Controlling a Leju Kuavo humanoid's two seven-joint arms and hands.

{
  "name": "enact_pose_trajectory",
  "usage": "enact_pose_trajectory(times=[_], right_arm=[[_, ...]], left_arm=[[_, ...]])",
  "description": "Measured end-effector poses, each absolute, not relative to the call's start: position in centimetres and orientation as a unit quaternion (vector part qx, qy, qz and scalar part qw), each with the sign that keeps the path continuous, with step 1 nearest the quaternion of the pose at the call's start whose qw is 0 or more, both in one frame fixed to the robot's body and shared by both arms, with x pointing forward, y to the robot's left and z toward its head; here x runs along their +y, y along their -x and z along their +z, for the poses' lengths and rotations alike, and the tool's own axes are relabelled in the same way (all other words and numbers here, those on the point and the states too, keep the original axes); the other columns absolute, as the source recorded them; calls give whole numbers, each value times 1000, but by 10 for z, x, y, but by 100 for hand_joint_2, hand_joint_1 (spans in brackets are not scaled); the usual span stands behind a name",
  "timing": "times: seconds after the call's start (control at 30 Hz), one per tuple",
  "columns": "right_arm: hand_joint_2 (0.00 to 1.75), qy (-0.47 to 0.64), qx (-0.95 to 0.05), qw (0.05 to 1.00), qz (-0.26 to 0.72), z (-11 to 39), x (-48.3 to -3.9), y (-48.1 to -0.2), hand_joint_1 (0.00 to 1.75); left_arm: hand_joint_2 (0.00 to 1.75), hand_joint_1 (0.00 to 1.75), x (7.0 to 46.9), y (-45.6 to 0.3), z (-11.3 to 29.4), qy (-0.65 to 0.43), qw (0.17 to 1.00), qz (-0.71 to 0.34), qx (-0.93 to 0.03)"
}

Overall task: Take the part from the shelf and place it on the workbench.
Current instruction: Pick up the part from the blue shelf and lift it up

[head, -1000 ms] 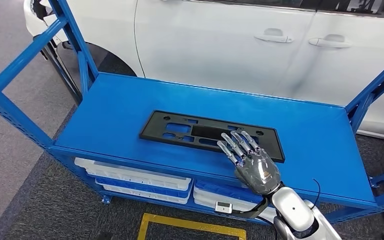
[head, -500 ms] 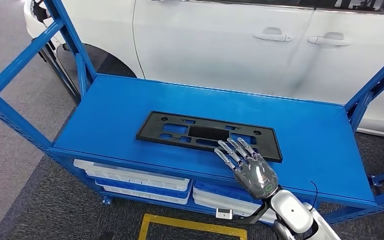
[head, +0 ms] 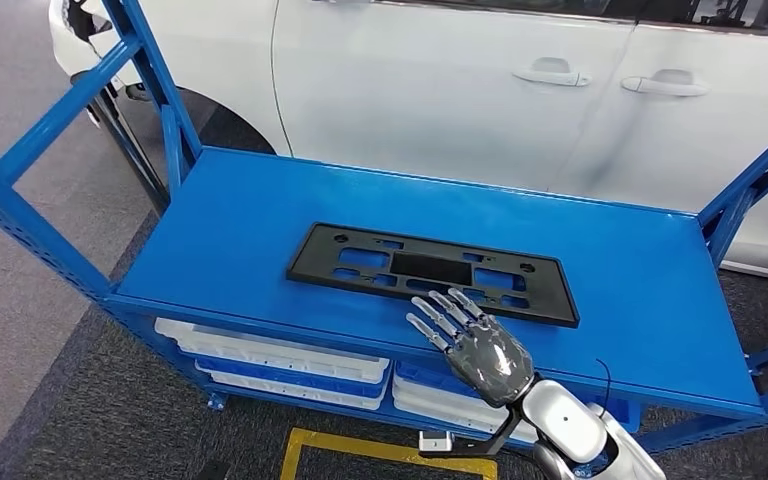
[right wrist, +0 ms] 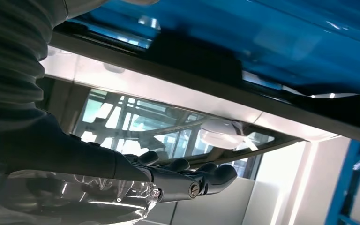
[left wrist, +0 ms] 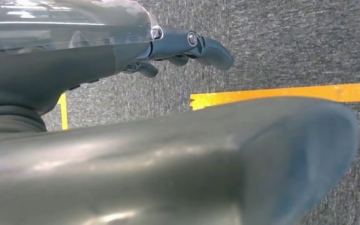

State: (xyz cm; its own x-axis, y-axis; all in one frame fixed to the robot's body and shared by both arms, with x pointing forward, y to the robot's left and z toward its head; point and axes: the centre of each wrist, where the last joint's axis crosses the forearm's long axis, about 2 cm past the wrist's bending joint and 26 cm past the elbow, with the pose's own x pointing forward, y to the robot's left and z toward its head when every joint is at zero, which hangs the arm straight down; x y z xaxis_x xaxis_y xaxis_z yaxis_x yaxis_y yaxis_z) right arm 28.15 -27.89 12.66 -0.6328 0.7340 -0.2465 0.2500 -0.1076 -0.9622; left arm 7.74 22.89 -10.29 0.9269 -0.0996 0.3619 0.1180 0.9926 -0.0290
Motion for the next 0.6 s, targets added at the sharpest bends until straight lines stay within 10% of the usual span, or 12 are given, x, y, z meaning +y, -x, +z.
enact_pose_trajectory(times=[0.6], right_arm=[[175, 367, -662, 193, 624, 138, -237, -337, 0]], left_arm=[[0, 0, 226, -82, -102, 26, 980, -60, -188]])
